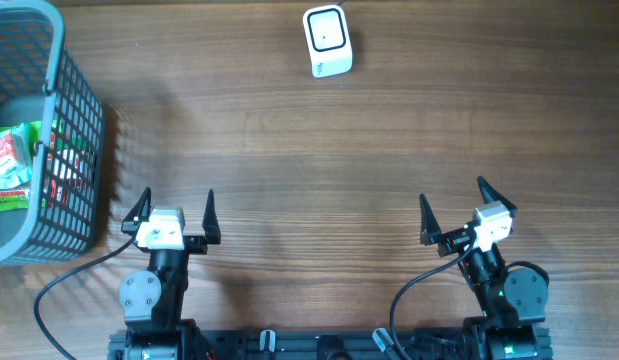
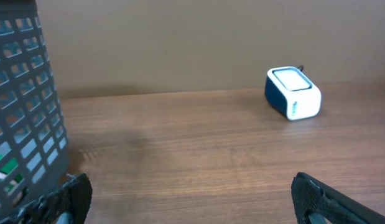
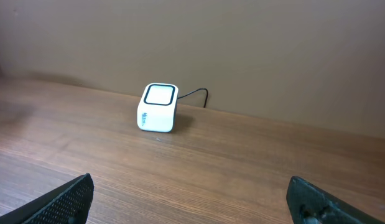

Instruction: Scan the item barcode

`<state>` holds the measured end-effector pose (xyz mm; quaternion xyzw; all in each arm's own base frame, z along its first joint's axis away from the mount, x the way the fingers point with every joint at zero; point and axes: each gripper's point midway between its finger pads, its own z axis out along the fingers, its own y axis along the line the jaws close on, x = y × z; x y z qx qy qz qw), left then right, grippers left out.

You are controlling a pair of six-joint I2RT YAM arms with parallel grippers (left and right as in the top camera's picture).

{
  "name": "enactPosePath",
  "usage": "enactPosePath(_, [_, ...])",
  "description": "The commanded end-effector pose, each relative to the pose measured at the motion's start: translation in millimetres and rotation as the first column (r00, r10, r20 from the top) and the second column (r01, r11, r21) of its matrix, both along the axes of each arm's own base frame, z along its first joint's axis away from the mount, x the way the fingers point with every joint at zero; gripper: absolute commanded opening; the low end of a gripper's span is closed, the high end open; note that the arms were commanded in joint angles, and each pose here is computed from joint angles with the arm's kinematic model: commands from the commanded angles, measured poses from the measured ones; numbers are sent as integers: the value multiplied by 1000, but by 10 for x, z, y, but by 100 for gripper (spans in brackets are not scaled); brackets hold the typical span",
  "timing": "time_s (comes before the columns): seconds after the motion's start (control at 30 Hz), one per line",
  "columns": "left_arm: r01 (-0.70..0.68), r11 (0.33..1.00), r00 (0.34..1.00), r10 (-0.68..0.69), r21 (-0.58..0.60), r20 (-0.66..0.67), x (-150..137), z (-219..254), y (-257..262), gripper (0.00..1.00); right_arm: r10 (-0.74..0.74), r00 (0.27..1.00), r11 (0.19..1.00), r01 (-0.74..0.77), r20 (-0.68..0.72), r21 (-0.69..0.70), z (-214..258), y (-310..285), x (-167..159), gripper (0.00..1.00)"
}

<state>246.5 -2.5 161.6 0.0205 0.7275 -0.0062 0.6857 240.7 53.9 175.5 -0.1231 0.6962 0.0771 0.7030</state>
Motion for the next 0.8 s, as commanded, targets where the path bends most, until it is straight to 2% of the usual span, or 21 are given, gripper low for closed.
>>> enactPosePath(0.0, [57, 977, 998, -57, -207, 8, -23, 93, -121, 100, -1, 1000, 1000, 1, -3, -6, -13, 2, 3, 100])
enactPosePath(0.17, [67, 888, 993, -106, -454, -60, -251, 590, -233, 100, 0, 1000, 1000, 0, -3, -6, -13, 3, 3, 100])
enactPosePath(0.33, [16, 880, 982, -104, -475, -159, -470, 1388, -241, 100, 0, 1000, 1000, 0, -3, -6, -13, 3, 3, 100])
enactPosePath(0.43, [-63, 877, 941, -107, -477, -320, -454, 1687, -241, 100, 0, 1000, 1000, 0, -3, -6, -13, 3, 3, 100])
enactPosePath(0.5, [-125, 894, 872, -109, -431, -478, -404, 1815, -234, 100, 0, 1000, 1000, 0, -3, -6, -13, 3, 3, 100])
enactPosePath(0.57, [-152, 908, 808, -113, -390, -578, -256, 1991, -226, 100, 0, 1000, 1000, 0, -3, -6, -13, 3, 3, 100])
enactPosePath(0.6, [-157, 908, 800, -113, -388, -589, 21, 2186, -213, 100, 0, 1000, 1000, 0, -3, -6, -13, 3, 3, 100])
enactPosePath(0.63, [-155, 907, 801, -117, -392, -587, 142, 2232, -213, 100, 0, 1000, 1000, 0, -3, -6, -13, 3, 3, 100])
enactPosePath(0.67, [-149, 909, 807, -116, -390, -579, 390, 2285, -200, 100, 0, 1000, 1000, 0, -3, -6, -13, 3, 3, 100])
enactPosePath(0.77, [-38, 968, 855, -97, -247, -509, 745, 2416, -99, 100, 0, 1000, 1000, 0, -3, -7, -13, 3, 3, 100])
